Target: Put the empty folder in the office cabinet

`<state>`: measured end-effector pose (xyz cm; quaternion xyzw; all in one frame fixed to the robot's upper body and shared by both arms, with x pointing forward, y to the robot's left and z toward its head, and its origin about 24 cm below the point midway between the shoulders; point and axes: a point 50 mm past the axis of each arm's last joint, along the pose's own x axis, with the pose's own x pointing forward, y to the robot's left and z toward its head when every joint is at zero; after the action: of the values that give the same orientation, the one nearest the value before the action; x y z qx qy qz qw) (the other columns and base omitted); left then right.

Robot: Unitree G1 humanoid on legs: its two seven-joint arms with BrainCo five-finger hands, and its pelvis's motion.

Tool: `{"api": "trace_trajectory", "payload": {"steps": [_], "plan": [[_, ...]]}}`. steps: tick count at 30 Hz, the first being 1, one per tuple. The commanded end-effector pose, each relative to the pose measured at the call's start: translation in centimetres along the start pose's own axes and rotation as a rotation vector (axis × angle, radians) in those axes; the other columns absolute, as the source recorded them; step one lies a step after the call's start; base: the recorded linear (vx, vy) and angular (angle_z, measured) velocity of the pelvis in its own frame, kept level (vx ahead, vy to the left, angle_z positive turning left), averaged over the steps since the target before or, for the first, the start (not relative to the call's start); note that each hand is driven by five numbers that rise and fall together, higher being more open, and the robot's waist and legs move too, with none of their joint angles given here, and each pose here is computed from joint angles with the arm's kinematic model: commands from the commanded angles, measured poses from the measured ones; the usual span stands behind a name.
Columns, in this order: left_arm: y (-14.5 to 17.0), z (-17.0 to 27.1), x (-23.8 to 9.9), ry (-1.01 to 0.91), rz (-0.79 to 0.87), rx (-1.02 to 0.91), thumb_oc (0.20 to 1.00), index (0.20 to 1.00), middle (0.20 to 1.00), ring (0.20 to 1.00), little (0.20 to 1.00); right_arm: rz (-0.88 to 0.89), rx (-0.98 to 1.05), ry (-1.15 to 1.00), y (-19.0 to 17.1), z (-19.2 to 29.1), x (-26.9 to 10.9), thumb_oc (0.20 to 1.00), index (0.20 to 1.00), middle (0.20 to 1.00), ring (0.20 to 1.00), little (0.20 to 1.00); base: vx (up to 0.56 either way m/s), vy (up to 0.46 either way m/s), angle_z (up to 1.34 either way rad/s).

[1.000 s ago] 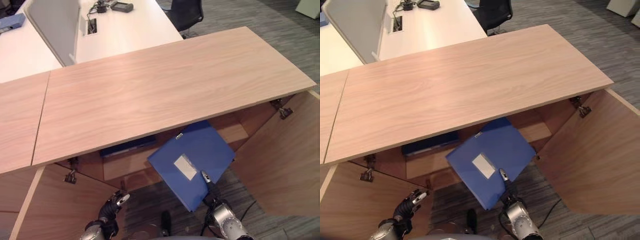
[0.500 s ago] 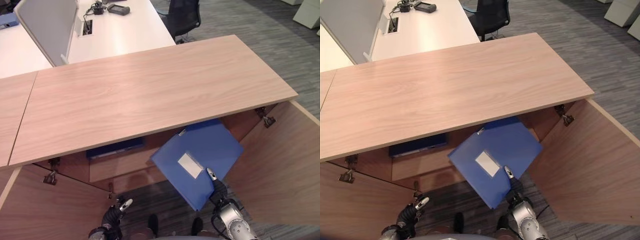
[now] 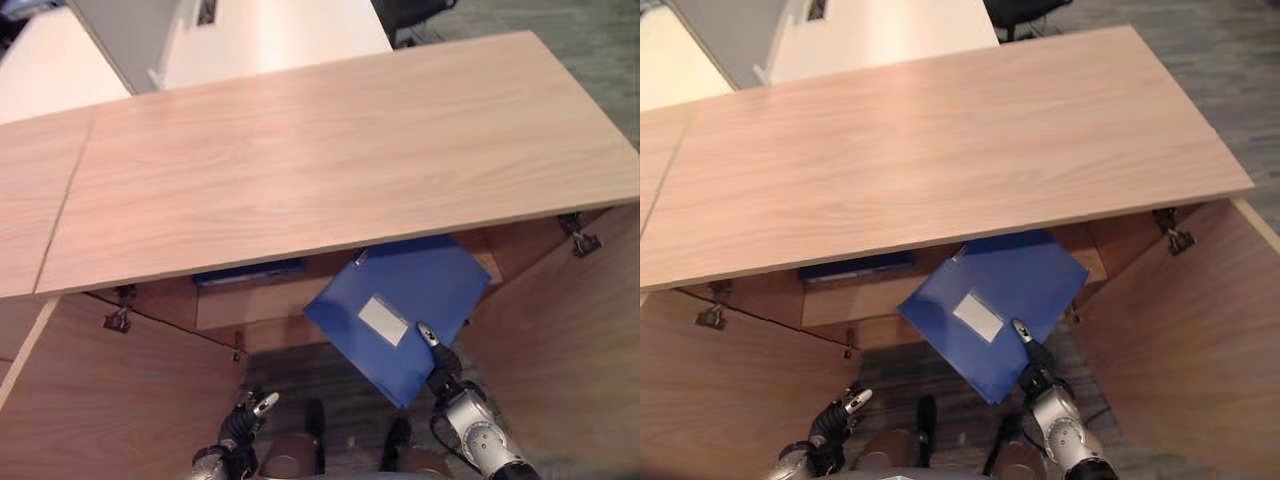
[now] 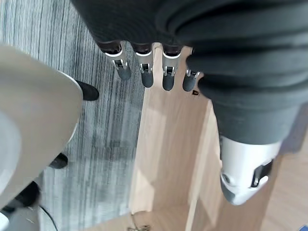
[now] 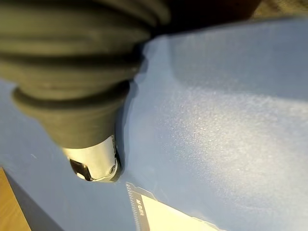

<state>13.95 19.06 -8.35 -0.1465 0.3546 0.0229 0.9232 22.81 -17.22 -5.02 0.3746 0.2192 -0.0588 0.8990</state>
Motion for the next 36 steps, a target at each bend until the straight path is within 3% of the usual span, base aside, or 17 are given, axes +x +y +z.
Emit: {"api": "trace_trajectory", "payload": {"steps": [1,9,20,25,28,31,36], "plan": [[0.5,0.2,-1.2,-0.024,0.000,0.047,1.000,1.000,1.000,1.000,1.000,0.264,0.076,-0.137,6.5,2.5,0.5,0.200,0.200,0.200,0.200,0.200,-0.14,0.092,0.12],[-0.2,1.0,-1.1,-0.062,-0.046,0.104,1.000,1.000,1.000,1.000,1.000,0.458,0.155,-0.313,11.5,6.5,0.2,0.200,0.200,0.200,0.200,0.200,-0.08,0.034,0.05],[-1.8,2.5,-0.4,-0.129,-0.118,0.130,1.000,1.000,1.000,1.000,1.000,0.504,0.193,-0.557,13.0,11.7,-0.5,0.200,0.200,0.200,0.200,0.200,-0.02,-0.019,0.09],[-1.8,3.5,-0.3,-0.169,-0.092,0.117,1.000,1.000,1.000,1.000,1.000,0.464,0.234,-0.795,15.8,17.9,-1.0,0.200,0.200,0.200,0.200,0.200,0.01,-0.016,0.03],[-1.5,4.7,-0.2,-0.201,-0.066,0.149,1.000,1.000,1.000,1.000,1.000,0.349,0.351,-0.971,18.6,26.3,-1.1,0.200,0.200,0.200,0.200,0.200,0.01,-0.002,0.01],[-1.4,5.9,-0.1,-0.232,-0.060,0.171,1.000,1.000,1.000,1.000,1.000,0.253,0.370,-1.023,20.1,31.0,-1.6,0.200,0.200,0.200,0.200,0.200,0.02,0.009,0.08],[-1.4,6.9,0.0,-0.263,-0.053,0.188,1.000,1.000,1.000,1.000,1.000,0.229,0.282,-1.049,21.7,32.9,-2.5,0.200,0.200,0.200,0.200,0.200,0.00,-0.001,0.03]]}}
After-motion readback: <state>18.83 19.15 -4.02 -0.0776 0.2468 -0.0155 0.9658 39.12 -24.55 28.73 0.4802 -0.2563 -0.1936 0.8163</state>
